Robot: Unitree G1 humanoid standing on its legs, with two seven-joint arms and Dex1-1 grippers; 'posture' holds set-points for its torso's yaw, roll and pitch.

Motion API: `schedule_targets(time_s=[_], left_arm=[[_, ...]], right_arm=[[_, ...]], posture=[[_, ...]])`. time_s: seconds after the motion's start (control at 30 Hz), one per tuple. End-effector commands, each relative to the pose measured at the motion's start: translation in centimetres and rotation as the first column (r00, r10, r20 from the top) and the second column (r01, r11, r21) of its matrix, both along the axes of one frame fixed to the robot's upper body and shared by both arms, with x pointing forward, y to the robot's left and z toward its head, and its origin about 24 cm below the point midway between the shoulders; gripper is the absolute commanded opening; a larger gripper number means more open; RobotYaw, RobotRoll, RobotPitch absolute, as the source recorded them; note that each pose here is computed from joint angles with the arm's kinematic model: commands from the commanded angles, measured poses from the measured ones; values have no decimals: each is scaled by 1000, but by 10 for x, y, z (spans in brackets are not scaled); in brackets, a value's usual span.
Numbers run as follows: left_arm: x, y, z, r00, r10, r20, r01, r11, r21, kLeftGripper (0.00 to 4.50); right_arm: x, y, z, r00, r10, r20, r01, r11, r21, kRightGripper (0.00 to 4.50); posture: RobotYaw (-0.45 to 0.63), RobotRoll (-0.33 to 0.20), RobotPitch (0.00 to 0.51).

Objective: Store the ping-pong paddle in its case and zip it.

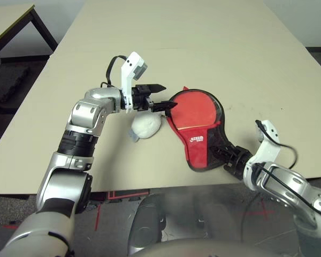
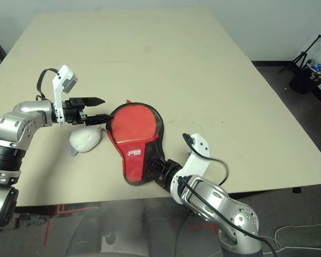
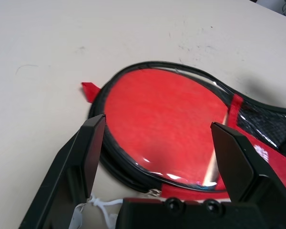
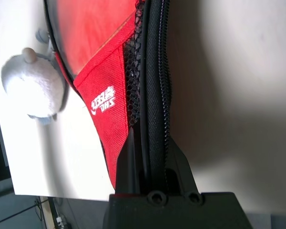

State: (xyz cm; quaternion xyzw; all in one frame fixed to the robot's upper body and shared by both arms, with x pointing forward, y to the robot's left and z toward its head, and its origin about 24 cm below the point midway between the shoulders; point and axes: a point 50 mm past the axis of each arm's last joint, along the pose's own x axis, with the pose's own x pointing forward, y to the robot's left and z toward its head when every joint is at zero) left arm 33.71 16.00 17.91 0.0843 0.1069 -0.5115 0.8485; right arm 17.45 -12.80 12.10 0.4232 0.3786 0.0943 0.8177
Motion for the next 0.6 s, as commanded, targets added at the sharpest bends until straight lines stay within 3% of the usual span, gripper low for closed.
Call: schedule_targets(time_s=[0.03,0.2,0.43,0.6], left_arm=[[0,-1,-2,1000,-6,-5,6,1000,17,4500],[0,-1,-3,1000,-3,-6,3,1000,18,4500],[0,2,-2,1000,-1,-2,1,1000,26,4500],[1,4,-1,1000,7,-1,-7,1000,30,4500]], right_arm=[[-9,3,1,1000,29,-8,-29,1000,-9,34],[-5,1,-1,1000,27,-6,-27,1000,-15,34],[-2,-16,-5,980,193,43,-185,972,-145,2151],[-5,-42,7,895,438,81,-404,875,-268,3726]], posture=[[-147,0,177],[-143,0,177],[-146,0,172],[-154,0,168]])
